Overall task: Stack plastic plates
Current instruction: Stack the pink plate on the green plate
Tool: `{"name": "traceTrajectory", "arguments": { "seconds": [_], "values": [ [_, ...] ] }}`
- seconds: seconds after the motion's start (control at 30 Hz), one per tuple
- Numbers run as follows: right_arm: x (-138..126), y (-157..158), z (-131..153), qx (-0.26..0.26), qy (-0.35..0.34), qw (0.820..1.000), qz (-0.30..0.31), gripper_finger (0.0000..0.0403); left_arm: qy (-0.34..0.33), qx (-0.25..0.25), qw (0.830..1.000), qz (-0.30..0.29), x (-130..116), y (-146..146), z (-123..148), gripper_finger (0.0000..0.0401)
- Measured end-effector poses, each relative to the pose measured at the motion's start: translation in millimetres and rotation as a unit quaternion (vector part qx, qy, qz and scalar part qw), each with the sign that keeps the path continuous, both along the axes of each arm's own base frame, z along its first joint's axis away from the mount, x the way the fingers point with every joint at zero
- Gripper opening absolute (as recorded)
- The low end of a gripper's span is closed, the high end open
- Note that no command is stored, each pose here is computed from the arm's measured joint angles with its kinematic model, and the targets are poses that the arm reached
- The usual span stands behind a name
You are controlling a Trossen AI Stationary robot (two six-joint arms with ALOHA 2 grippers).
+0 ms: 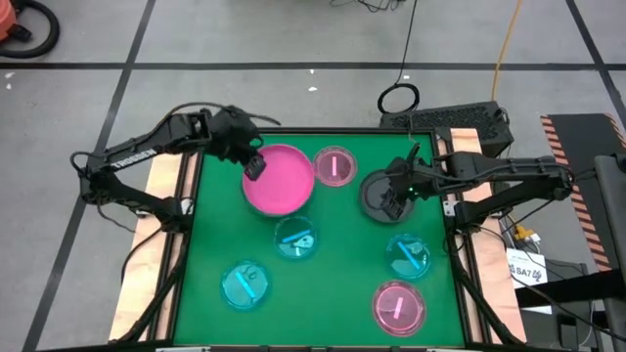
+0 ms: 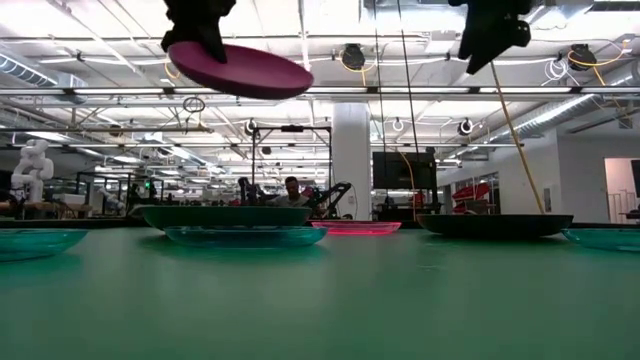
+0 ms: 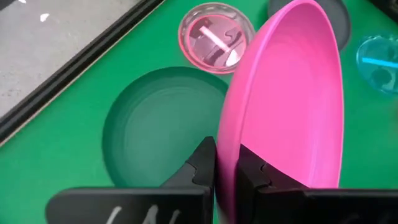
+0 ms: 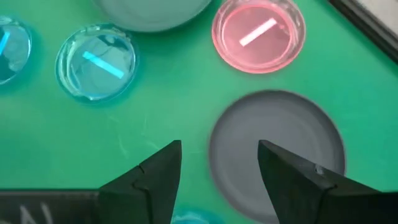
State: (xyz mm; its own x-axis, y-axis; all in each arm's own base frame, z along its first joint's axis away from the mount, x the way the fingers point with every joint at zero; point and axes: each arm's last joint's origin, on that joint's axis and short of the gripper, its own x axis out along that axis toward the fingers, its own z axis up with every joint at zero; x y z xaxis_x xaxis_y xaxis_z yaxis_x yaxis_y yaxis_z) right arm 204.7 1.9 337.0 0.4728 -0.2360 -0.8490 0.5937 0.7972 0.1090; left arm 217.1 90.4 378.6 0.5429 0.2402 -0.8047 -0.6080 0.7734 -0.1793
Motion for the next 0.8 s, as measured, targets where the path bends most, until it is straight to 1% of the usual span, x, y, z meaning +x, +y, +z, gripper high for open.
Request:
{"name": "traceTrajectory", "arguments": {
  "seconds": [0.1, 0.23, 0.4, 0.53, 0.8],
  "values": [
    [2, 1, 1, 0.002, -0.010, 1.000, 0.000, 0.0205, -0.001, 0.002, 1.000, 0.001, -9, 19, 0, 0.0020],
    [3, 1, 2, 0.005, -0.021, 1.000, -0.004, 0.0202, -0.010, -0.011, 1.000, -0.006, -21, 42, -1, 0.0020],
    [4, 1, 2, 0.006, -0.026, 1.000, -0.007, 0.0197, -0.011, -0.017, 0.999, -0.027, -29, 65, -7, 0.0020],
    [4, 1, 2, 0.014, -0.029, 0.999, -0.021, 0.0196, -0.001, -0.028, 0.998, -0.051, -25, 81, -18, 0.0020],
    [4, 1, 3, 0.042, -0.042, 0.996, -0.067, 0.0196, 0.035, -0.061, 0.993, -0.100, -9, 112, -53, 0.0020]
  ]
}}
